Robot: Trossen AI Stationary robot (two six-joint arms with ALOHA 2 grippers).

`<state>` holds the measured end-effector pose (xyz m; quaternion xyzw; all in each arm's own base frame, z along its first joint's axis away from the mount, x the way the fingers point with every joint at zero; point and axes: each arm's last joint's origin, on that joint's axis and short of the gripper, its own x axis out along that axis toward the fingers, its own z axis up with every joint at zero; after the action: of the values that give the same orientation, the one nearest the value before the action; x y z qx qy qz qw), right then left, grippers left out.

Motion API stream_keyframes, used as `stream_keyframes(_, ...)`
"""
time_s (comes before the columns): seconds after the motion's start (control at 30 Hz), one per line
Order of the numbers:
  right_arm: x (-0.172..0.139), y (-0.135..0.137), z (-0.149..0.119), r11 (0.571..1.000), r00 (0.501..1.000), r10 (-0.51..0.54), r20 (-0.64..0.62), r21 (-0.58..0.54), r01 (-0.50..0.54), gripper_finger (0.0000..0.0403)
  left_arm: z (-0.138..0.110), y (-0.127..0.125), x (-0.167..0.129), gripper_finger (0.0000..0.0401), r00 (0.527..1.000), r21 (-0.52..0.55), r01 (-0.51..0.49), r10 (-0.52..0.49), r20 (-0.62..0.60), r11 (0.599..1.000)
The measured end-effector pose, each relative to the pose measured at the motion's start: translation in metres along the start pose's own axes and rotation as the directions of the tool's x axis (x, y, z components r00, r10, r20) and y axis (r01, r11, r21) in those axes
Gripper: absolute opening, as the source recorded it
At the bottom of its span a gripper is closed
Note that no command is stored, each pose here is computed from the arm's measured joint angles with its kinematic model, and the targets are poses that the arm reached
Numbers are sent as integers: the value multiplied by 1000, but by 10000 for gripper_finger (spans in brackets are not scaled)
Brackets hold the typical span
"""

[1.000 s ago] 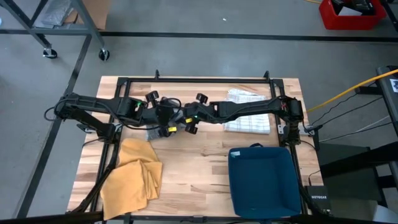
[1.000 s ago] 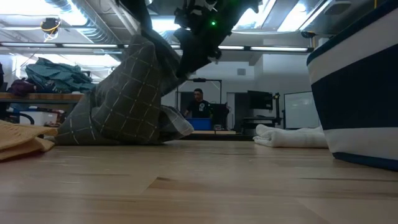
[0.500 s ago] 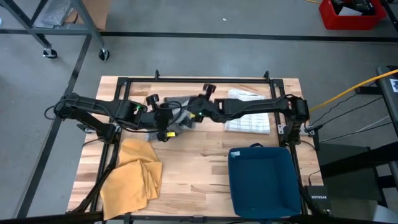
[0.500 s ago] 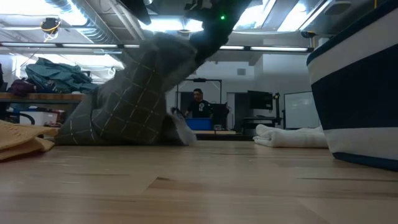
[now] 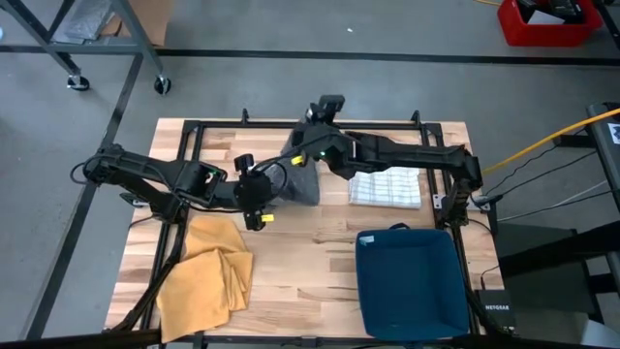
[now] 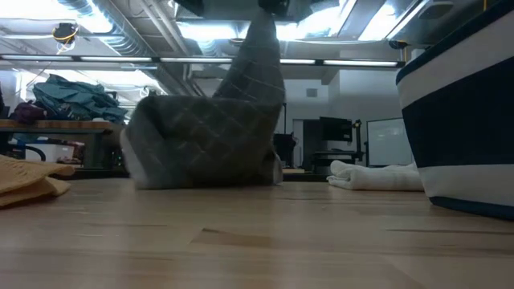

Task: Fold towel
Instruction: Fold the gray towel

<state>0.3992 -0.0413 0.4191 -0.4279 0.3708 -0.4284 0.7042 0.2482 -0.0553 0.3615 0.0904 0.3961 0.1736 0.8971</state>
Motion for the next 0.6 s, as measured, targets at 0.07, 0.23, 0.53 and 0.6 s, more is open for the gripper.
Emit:
stream_keyframes(0.07,1,-5,6,999,1000,-6,5,-34,6,3,1,0,0,124,1000,16,2,-2,8,1000)
stream_keyframes(0.23,-3,-18,8,992,999,-35,-25,-125,31,2,4,4,3,119,1000,38,-14,13,27,999)
stream_keyframes(0.53,-4,-22,16,932,975,-158,-157,-350,95,1,5,22,14,118,995,-17,-98,98,-2,995)
stream_keyframes(0.6,-3,-23,16,934,975,-159,-156,-343,98,1,5,24,15,118,994,-29,-105,105,-8,994)
